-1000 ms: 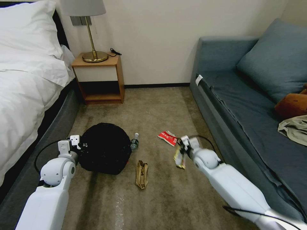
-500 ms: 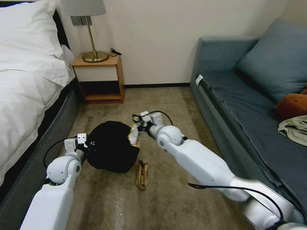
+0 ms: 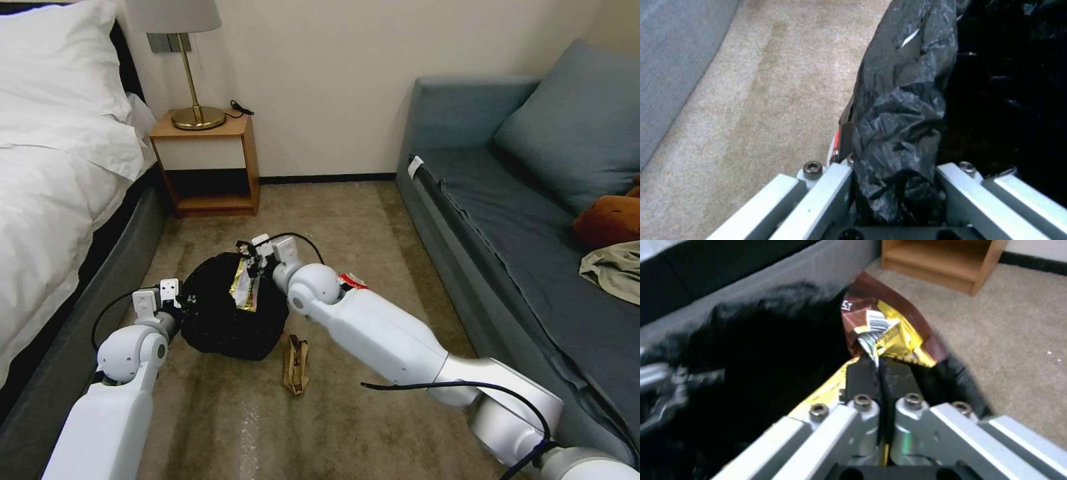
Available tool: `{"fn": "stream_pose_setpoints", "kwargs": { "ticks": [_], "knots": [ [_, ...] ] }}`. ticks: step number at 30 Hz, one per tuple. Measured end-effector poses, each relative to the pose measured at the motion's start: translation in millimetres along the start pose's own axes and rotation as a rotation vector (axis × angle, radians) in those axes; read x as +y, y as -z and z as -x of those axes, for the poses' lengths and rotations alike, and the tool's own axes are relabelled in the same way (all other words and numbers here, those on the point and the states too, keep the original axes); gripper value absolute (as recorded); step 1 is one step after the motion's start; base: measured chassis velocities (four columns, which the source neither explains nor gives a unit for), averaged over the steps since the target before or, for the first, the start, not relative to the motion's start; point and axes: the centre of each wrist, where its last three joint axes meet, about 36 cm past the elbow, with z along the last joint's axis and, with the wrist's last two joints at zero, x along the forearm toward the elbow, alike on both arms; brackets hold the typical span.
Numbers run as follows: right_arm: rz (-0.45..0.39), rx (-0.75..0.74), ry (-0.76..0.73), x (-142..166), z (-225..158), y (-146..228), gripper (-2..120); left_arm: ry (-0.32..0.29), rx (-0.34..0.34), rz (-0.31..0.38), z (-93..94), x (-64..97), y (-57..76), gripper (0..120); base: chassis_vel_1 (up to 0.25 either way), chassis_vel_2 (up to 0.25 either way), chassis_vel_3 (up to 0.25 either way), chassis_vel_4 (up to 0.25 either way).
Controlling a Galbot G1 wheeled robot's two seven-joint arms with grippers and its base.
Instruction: Pick up the trash bin, then pick up the garbage on the floor and place it into the trash bin.
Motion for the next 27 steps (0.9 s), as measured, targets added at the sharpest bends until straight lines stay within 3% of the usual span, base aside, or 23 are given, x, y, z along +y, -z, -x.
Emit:
{"fn": "stream_pose_setpoints", "kwargs": {
  "ticks": [1, 3, 6, 9, 16, 22, 27],
  "knots": [
    [0.0, 0.0, 0.0, 0.0, 0.0, 0.0, 5, 0.0, 0.0, 0.0, 0.0, 0.0, 0.0, 2, 0.0, 0.0, 0.0, 0.0],
    [-0.003, 0.012, 0.0, 5.8, -0.2, -8.6, 19, 0.001, -0.002, -0.002, 1.0, 0.7, 0.5, 2, 0.0, 0.0, 0.0, 0.0],
    [-0.003, 0.014, 0.001, 6.7, -0.6, -10.0, 23, 0.002, -0.002, -0.003, 1.3, 0.8, 0.5, 2, 0.0, 0.0, 0.0, 0.0],
    [-0.007, 0.017, 0.007, 8.6, -3.2, -9.7, 39, 0.004, 0.001, -0.006, 2.6, 1.7, -0.9, 2, 0.0, 0.0, 0.0, 0.0],
    [-0.007, 0.021, 0.013, 10.5, -4.5, -7.7, 59, 0.015, 0.0, -0.011, 2.8, 6.0, -1.2, 2, 0.0, 0.0, 0.0, 0.0],
    [-0.005, 0.032, 0.016, 14.5, -7.1, -10.3, 88, 0.046, -0.008, -0.025, 0.8, 18.7, -0.5, 2, 0.0, 0.0, 0.0, 0.0],
    [0.013, 0.028, -0.005, 7.3, -8.8, -3.6, 98, 0.08, -0.014, -0.039, 0.2, 30.0, 0.5, 2, 0.0, 0.0, 0.0, 0.0]
  ]
}}
